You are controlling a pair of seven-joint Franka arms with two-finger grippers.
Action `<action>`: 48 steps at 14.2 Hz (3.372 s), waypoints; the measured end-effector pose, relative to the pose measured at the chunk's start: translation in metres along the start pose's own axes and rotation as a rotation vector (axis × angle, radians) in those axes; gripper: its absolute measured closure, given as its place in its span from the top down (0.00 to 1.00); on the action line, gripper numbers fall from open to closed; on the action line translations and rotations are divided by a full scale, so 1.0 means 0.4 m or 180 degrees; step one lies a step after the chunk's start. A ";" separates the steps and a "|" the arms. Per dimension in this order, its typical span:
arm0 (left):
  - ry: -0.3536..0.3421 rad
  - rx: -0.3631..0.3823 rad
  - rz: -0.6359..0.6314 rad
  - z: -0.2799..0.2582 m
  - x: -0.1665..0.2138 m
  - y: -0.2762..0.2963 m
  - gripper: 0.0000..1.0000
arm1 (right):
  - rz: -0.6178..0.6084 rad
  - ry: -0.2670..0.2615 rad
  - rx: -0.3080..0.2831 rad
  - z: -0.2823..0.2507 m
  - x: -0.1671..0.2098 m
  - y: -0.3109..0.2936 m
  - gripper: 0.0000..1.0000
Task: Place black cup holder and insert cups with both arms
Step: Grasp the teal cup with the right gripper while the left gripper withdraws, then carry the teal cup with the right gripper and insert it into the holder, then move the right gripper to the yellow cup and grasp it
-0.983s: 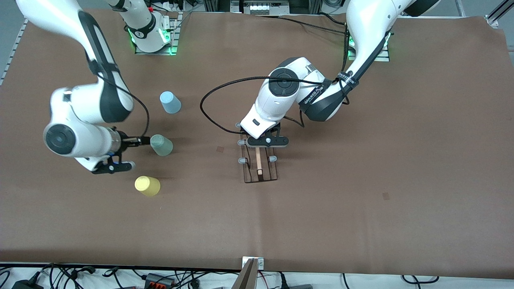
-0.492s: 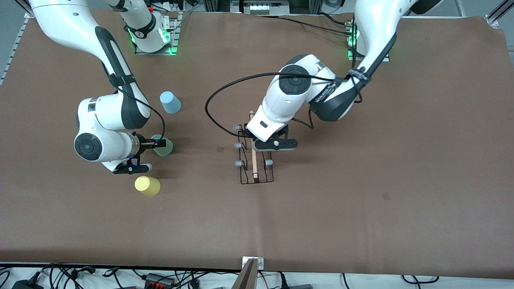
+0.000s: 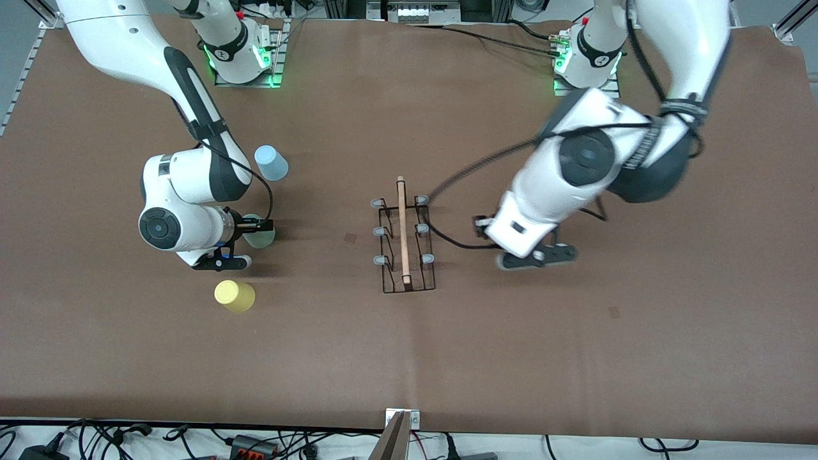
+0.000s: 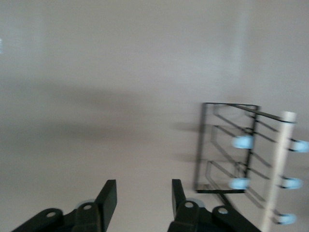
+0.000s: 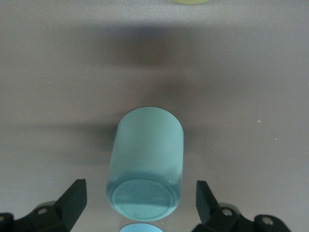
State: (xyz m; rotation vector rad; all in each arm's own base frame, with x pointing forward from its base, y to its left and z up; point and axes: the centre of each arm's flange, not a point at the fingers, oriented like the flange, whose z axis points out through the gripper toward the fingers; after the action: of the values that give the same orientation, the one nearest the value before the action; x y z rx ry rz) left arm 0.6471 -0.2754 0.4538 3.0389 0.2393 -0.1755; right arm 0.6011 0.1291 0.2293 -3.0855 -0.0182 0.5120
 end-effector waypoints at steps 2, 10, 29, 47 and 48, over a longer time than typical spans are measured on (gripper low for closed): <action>-0.0110 0.0063 0.0091 -0.036 0.050 -0.138 0.59 | 0.0014 -0.0006 -0.0001 0.002 0.000 0.002 0.93; 0.0008 0.0387 -0.0120 -0.261 0.047 -0.460 1.00 | 0.0071 -0.0090 0.0047 -0.159 -0.003 -0.047 0.64; 0.0036 0.0451 0.0389 -0.369 -0.177 -0.718 1.00 | -0.0144 -0.0026 0.0388 -0.297 -0.207 -0.736 0.64; 0.0060 0.0122 0.0145 -0.400 -0.176 -0.765 1.00 | 0.0804 0.0659 0.0058 -0.426 0.138 0.002 1.00; 0.0058 0.0122 0.0143 -0.400 -0.176 -0.766 1.00 | 0.0835 0.0740 0.0032 -0.401 0.169 0.043 1.00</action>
State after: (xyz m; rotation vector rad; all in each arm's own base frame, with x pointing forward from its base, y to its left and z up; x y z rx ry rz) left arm 0.5461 0.0309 0.5965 3.0821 0.1705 -0.1509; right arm 0.7170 0.1108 0.3588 -3.1311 0.3937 0.1520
